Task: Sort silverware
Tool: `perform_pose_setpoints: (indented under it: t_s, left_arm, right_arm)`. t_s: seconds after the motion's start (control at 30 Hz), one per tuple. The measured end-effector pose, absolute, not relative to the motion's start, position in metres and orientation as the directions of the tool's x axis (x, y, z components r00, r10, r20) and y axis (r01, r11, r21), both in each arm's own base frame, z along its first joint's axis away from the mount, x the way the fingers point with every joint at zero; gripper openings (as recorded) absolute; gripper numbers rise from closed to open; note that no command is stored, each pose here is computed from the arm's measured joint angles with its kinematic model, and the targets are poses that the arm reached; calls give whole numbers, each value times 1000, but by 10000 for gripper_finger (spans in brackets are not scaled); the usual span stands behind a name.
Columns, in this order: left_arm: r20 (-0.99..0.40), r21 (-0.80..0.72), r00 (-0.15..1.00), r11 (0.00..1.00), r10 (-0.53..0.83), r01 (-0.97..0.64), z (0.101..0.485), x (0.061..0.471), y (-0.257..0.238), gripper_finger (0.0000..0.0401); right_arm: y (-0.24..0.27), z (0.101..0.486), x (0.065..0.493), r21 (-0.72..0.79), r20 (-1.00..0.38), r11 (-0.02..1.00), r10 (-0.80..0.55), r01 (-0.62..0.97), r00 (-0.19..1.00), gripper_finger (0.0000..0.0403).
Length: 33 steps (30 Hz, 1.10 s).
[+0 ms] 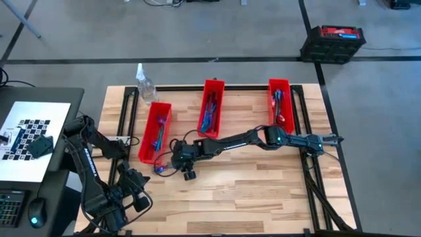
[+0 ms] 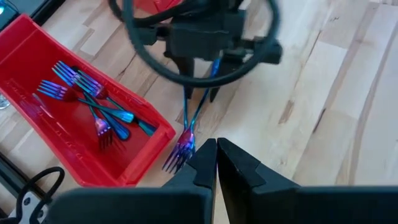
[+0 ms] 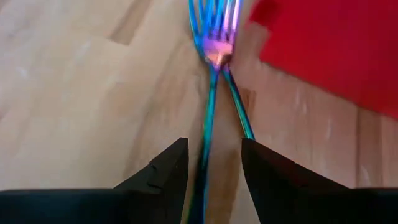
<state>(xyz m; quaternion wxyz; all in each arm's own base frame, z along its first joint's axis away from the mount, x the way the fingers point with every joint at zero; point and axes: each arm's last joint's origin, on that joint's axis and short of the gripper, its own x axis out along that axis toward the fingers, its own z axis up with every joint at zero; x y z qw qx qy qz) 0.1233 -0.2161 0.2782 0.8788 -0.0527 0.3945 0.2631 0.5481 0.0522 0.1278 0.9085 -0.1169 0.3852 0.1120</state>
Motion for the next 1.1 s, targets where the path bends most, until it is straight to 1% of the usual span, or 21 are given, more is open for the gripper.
perform_pose_setpoints:
  t_s: [0.43, 0.5, 0.6, 0.77, 0.8, 1.0, 1.1]
  left_arm:
    - [-721, 109, 553, 857, 417, -504, 278, 124, -217, 0]
    - [-722, 106, 554, 857, 415, -504, 278, 124, -217, 0]
    - [-722, 100, 556, 858, 411, -504, 278, 124, -217, 0]
    - [-724, 97, 557, 858, 408, -504, 278, 124, -218, 0]
    - [-723, 97, 557, 858, 409, -504, 278, 124, -218, 0]
    - [-724, 91, 558, 859, 405, -505, 278, 124, -218, 0]
    - [-726, 81, 562, 860, 397, -503, 278, 125, -219, 0]
  right_arm:
    - [58, 103, 547, -102, -758, 951, 116, -292, 642, 136]
    - [61, 92, 546, -100, -777, 949, 114, -300, 619, 132]
    - [65, 85, 544, -95, -796, 947, 111, -305, 595, 106]
    - [65, 81, 543, -66, -811, 959, 110, -276, 575, 21]
    - [64, 81, 543, -61, -810, 959, 115, -278, 574, 13]
    - [58, 90, 545, -29, -814, 965, 129, -262, 567, 5]
    - [59, 102, 548, 9, -821, 960, 168, -281, 546, 4]
